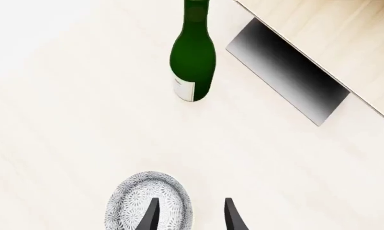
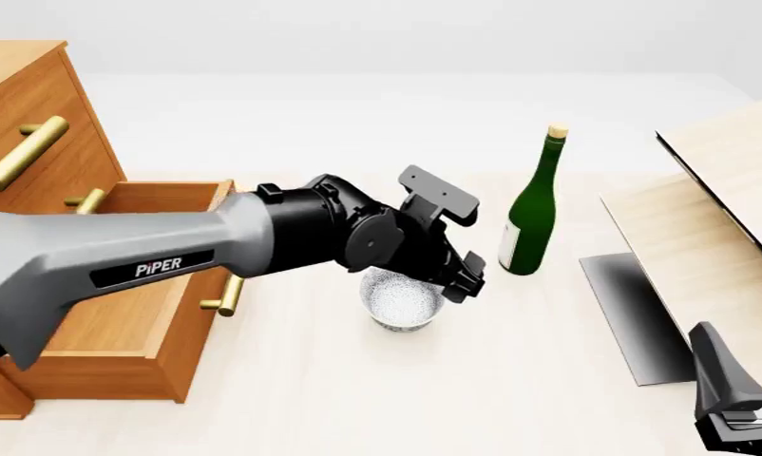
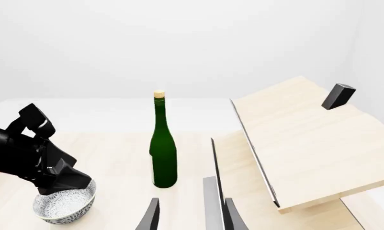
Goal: Put the bowl in the bottom drawer of the cabinet.
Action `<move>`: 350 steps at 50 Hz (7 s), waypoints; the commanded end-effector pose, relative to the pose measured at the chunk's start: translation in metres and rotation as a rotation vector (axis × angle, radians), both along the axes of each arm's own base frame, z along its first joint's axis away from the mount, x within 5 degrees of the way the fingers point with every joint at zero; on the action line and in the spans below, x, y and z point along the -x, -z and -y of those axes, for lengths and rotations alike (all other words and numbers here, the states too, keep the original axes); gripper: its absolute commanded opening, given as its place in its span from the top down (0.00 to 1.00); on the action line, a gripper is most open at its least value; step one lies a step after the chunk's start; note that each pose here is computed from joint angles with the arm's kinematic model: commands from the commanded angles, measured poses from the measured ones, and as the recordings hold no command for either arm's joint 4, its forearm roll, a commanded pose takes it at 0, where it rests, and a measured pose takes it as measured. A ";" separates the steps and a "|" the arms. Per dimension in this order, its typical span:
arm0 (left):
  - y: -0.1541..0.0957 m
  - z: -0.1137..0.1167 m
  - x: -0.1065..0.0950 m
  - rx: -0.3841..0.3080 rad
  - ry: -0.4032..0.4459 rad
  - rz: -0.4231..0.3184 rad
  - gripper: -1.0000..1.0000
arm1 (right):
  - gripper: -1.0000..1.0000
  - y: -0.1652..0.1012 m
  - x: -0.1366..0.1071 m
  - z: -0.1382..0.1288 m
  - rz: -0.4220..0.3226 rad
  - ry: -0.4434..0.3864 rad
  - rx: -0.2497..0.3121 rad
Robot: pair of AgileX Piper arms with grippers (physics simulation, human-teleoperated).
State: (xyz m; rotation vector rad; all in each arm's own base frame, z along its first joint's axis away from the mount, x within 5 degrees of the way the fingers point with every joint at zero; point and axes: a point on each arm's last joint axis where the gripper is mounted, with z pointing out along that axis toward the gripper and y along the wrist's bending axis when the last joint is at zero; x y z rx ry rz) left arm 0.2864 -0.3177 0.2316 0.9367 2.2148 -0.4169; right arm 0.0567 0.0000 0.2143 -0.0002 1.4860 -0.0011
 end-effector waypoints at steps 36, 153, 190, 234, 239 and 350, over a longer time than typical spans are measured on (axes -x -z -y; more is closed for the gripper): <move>0.042 0.005 -0.002 -0.022 -0.037 -0.071 0.00 | 0.00 0.000 0.000 0.000 0.000 0.000 0.000; 0.098 0.008 -0.014 -0.029 -0.110 -0.144 1.00 | 0.00 0.000 0.000 0.000 0.000 0.000 0.000; 0.011 -0.027 -0.036 0.150 -0.174 0.038 1.00 | 0.00 0.000 0.000 0.000 0.000 0.000 0.000; -0.046 -0.081 -0.016 0.262 -0.223 0.180 1.00 | 0.00 0.000 0.000 0.000 0.000 0.000 0.000; -0.050 -0.083 -0.016 0.267 -0.224 0.189 1.00 | 0.00 0.000 0.000 0.000 0.000 0.000 0.000; -0.085 -0.235 0.046 0.312 -0.527 0.375 1.00 | 0.00 0.000 0.000 0.000 0.000 0.000 0.000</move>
